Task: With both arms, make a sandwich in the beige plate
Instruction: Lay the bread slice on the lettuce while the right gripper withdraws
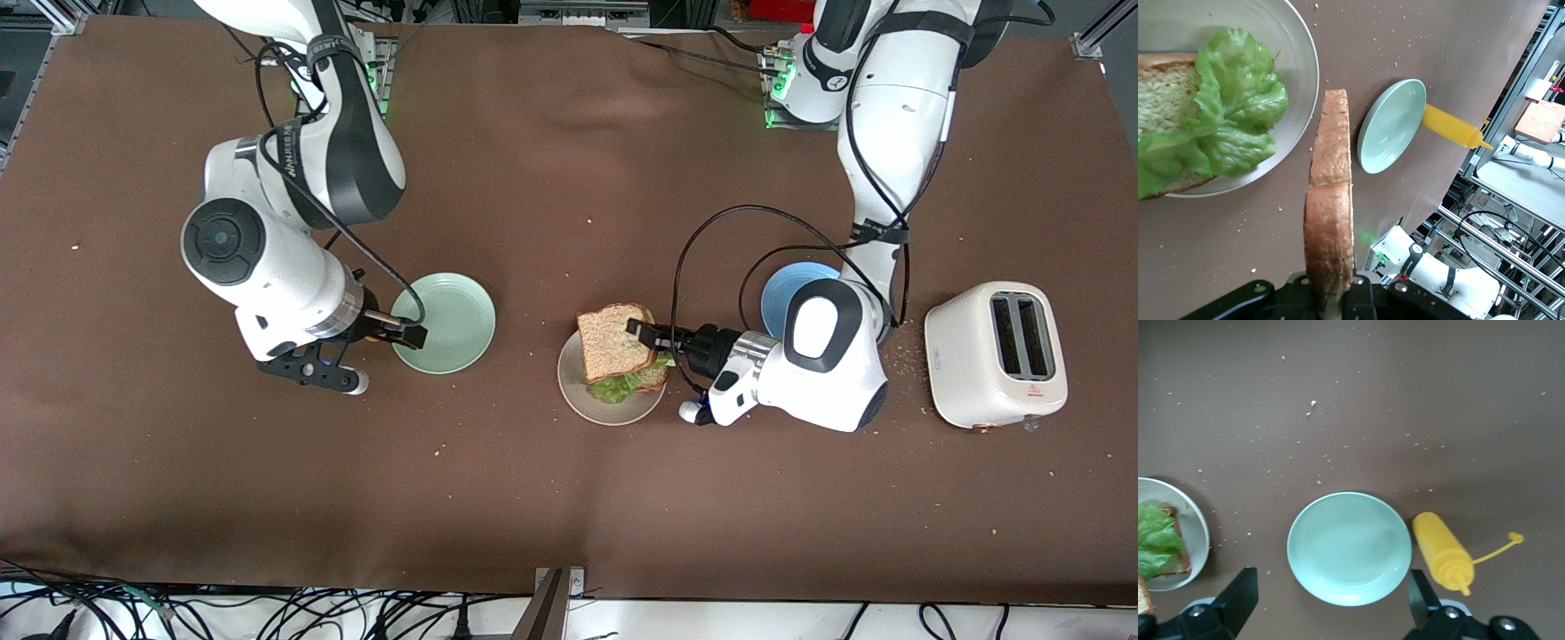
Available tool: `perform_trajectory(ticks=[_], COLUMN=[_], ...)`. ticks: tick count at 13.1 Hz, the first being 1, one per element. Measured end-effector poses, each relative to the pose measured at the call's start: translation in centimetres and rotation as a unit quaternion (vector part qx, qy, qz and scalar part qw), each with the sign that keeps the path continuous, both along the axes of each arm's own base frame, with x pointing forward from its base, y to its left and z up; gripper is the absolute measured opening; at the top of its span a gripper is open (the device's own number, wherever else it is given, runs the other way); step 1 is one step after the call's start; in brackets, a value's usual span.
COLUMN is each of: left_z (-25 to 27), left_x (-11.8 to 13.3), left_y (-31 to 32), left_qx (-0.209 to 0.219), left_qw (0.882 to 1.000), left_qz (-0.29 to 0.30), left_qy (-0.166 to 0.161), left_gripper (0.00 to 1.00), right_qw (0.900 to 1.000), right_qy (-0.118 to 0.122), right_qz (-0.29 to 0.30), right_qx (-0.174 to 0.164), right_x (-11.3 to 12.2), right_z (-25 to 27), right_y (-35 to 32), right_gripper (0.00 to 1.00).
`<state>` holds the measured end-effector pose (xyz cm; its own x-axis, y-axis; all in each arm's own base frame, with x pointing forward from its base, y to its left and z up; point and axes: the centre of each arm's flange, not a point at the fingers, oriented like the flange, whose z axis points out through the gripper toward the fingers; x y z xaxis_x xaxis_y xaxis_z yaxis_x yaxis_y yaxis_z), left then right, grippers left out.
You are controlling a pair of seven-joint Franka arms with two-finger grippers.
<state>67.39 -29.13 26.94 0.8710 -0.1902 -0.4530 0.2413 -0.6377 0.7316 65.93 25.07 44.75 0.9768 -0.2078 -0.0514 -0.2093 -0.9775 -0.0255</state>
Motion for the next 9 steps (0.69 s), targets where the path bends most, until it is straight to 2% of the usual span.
perform_trajectory(ticks=[3, 7, 9], left_z=[-2.7, -4.4, -4.6], left_x=[-0.5, -0.4, -0.3], left_y=[-0.7, -0.8, -0.6], left_qx=[0.01, 0.021, 0.03], left_qw=[1.0, 1.0, 0.999], left_qz=[0.002, 0.011, 0.012], left_qy=[0.01, 0.008, 0.003], left_gripper=[0.08, 0.08, 0.24], right_qw=[1.0, 0.998, 0.998], right_qy=[-0.004, -0.009, -0.011], right_qz=[0.005, 0.061, 0.058], right_qx=[-0.008, -0.034, -0.027], right_x=[0.2, 0.3, 0.0], right_z=[0.4, 2.8, 5.7], right_y=[-0.8, -4.7, -8.6], right_gripper=[1.0, 1.0, 1.0])
